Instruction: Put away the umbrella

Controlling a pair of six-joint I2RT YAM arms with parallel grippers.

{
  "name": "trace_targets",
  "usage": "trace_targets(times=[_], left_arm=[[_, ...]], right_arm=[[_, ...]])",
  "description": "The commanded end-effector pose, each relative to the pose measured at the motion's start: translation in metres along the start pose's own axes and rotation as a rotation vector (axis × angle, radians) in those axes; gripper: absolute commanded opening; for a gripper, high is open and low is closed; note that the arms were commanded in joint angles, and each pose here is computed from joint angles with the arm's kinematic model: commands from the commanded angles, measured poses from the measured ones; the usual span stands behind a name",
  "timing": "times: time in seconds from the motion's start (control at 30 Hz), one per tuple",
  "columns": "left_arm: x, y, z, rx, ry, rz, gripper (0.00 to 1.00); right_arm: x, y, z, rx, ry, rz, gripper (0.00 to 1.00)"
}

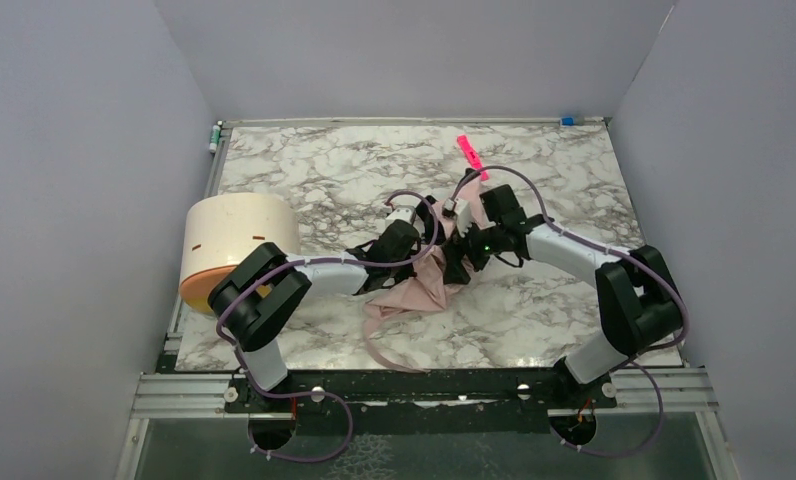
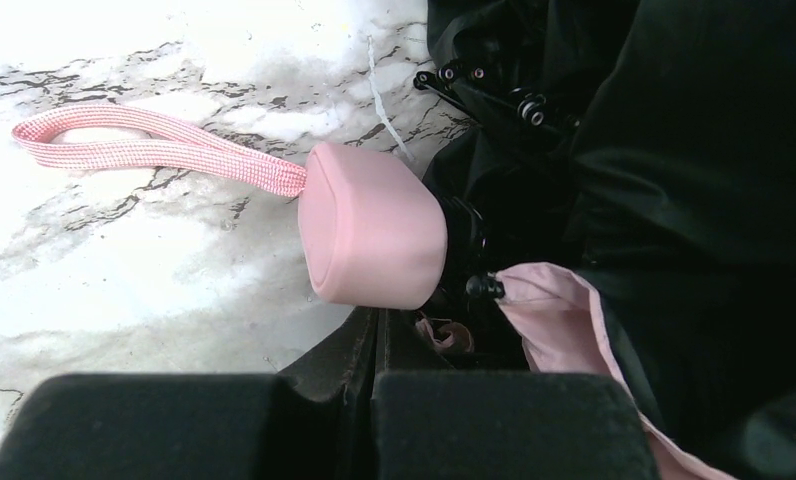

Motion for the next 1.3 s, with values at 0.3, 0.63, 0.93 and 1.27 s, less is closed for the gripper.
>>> trace_targets(times=[0.3, 0.63, 0.93, 1.27], left_arm=[[0.029, 0.006, 0.024, -0.092, -0.069, 0.15, 0.0], [0.028, 0.007, 0.025, -0.093, -0.067, 0.15, 0.0], [0.027, 0.007, 0.025, -0.095, -0.067, 0.153, 0.0], [0.027, 0.007, 0.024, -0.089, -0.057, 0.159, 0.0]], right_arm=[[-0.009, 0.035, 0.014, 0.144, -0.016, -0.013, 1.0], [-0.013, 0.022, 0.032, 0.134, 0.082, -0.072, 1.0], [-0.03, 0.016, 0.033, 0.188, 0.213, -0.084, 1.0], [-0.015, -0.015, 0.043, 0.131, 0.189, -0.008, 1.0]])
Point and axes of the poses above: each gripper's point midway between its finger pads, its own y axis back along the fingers, its own z axis along the line the jaws close on, x = y × z, the point moved 9 cm from there along y, back along the fingers, and after that the axes turned 4 degrees about y, right-handed, at the moved point
